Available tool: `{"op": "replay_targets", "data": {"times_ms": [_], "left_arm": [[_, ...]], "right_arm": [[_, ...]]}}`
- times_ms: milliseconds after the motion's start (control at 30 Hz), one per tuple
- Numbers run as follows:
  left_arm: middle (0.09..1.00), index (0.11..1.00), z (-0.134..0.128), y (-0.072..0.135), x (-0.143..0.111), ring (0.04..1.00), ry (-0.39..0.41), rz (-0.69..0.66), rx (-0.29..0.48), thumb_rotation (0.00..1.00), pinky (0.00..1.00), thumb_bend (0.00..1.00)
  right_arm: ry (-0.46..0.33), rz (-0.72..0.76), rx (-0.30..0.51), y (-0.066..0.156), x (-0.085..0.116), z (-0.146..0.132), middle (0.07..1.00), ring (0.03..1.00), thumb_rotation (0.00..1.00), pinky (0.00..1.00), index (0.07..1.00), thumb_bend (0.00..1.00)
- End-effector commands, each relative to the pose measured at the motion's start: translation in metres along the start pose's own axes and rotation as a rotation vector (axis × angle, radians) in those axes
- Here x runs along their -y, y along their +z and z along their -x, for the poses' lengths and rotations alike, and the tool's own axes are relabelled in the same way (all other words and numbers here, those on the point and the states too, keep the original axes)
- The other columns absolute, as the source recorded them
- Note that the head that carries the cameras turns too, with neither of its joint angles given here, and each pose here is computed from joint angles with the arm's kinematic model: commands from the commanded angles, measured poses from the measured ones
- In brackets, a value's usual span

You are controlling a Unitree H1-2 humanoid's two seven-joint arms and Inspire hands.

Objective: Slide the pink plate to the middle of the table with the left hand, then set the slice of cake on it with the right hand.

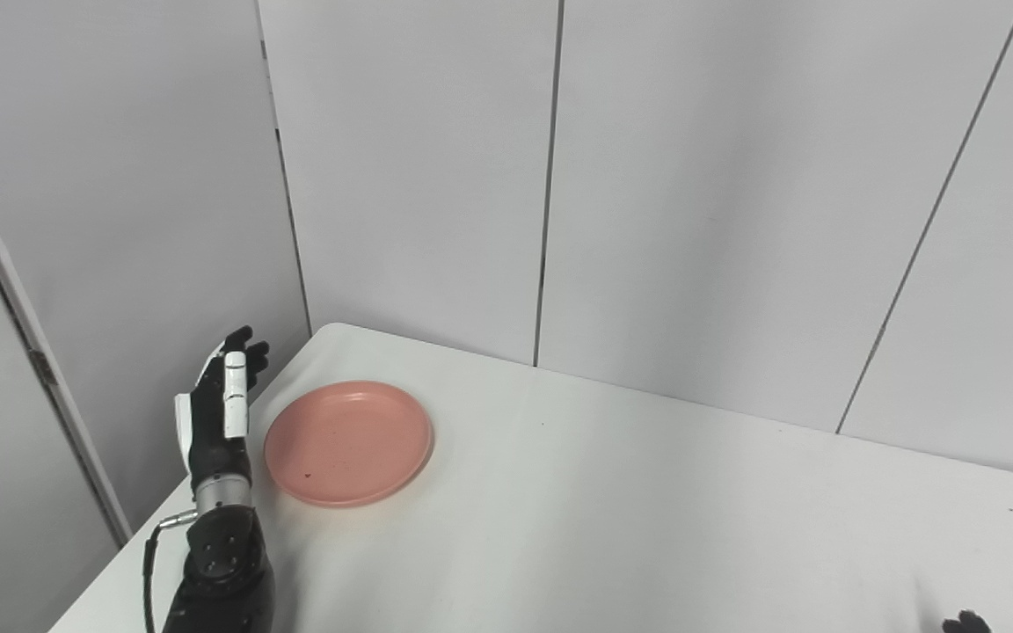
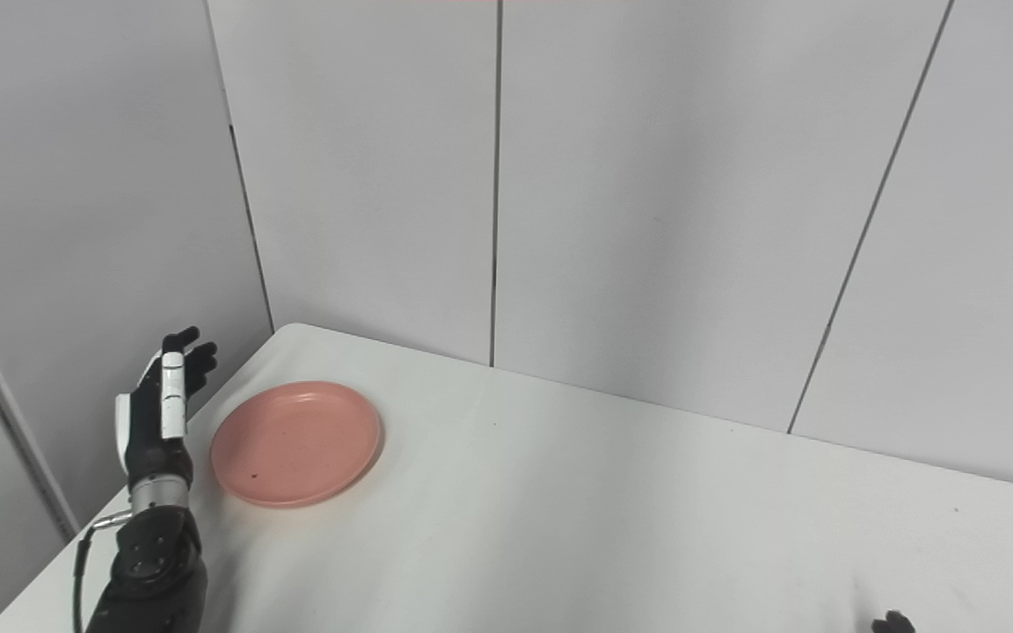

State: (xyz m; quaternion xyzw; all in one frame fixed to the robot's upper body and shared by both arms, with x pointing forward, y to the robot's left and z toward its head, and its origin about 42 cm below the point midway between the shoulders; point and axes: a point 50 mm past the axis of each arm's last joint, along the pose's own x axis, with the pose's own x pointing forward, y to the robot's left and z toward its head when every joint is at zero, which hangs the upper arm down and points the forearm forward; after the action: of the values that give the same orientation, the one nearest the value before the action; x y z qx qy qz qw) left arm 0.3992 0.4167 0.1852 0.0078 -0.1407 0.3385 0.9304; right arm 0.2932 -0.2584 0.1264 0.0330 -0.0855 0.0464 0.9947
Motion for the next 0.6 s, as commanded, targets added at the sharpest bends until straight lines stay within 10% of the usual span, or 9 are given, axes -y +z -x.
{"op": "replay_targets", "data": {"times_ms": [0, 567], "left_arm": [[0.764, 0.767, -0.015, 0.019, -0.003, 0.787, 0.009, 0.000, 0.080, 1.00, 0.86, 0.76], [0.855, 0.858, -0.009, -0.030, 0.003, 0.907, -0.112, 0.098, -0.129, 1.00, 1.00, 0.79]], "right_arm": [[-0.003, 0.022, 0.028, 0.002, 0.008, 0.003, 1.000, 1.000, 0.89, 1.00, 1.000, 0.45], [0.004, 0.029, 0.029, 0.004, 0.012, 0.005, 1.000, 1.000, 0.91, 1.00, 1.000, 0.42]]}}
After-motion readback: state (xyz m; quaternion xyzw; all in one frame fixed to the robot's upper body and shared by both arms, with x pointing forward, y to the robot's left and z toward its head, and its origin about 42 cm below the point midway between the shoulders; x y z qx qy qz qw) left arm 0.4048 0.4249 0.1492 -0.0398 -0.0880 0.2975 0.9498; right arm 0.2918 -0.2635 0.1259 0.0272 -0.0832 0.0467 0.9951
